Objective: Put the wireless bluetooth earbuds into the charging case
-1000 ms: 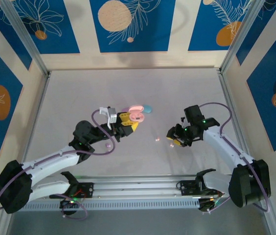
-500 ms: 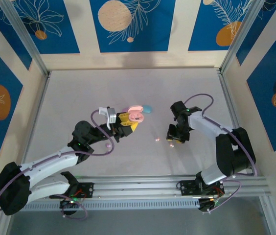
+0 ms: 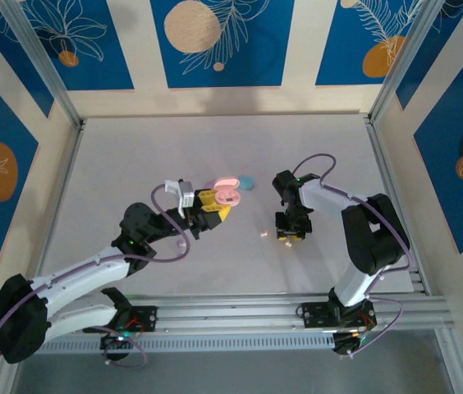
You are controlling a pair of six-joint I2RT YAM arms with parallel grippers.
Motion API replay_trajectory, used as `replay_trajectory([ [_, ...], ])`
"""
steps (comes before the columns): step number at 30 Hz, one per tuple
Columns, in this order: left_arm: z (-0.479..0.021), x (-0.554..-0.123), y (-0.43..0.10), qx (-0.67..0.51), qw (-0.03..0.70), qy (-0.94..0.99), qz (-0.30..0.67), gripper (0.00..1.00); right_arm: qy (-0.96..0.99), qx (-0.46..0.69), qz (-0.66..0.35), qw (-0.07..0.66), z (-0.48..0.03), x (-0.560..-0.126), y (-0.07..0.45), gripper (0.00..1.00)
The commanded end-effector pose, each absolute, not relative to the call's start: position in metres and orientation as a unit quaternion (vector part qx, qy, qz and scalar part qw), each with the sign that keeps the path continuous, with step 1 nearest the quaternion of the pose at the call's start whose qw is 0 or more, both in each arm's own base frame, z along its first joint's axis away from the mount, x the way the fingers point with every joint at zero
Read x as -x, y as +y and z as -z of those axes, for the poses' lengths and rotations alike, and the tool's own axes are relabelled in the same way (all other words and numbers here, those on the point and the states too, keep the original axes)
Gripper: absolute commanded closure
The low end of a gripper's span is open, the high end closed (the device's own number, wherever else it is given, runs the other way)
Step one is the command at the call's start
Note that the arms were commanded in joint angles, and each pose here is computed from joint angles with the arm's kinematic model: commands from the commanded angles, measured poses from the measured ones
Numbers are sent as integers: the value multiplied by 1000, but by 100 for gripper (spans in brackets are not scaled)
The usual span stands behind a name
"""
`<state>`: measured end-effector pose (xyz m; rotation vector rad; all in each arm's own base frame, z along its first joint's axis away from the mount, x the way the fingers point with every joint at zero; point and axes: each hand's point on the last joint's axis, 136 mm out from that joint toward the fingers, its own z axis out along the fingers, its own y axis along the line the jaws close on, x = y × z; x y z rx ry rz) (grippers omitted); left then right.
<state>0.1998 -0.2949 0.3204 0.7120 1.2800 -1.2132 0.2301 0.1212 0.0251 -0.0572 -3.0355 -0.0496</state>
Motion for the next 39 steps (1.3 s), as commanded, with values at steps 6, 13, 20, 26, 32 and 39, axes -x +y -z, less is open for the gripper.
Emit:
replay_trajectory([
  [6, -334, -195, -294, -313, 594, 529, 519, 81, -998, 3, 10, 67, -24, -228, 123, 70],
  [13, -334, -195, -294, -313, 592, 531, 520, 81, -998, 0, 3, 68, -22, -228, 121, 72],
  [20, -333, -195, -295, -313, 590, 532, 521, 81, -998, -2, 1, 67, -21, -230, 121, 74],
  [26, -332, -195, -295, -313, 588, 533, 521, 81, -998, -3, -5, 67, -18, -230, 119, 75],
  [32, -331, -195, -296, -313, 586, 535, 522, 81, -998, -5, -4, 67, -17, -231, 119, 75],
  [39, -331, -195, -296, -314, 585, 534, 523, 81, -998, -4, 1, 66, -19, -231, 121, 79],
])
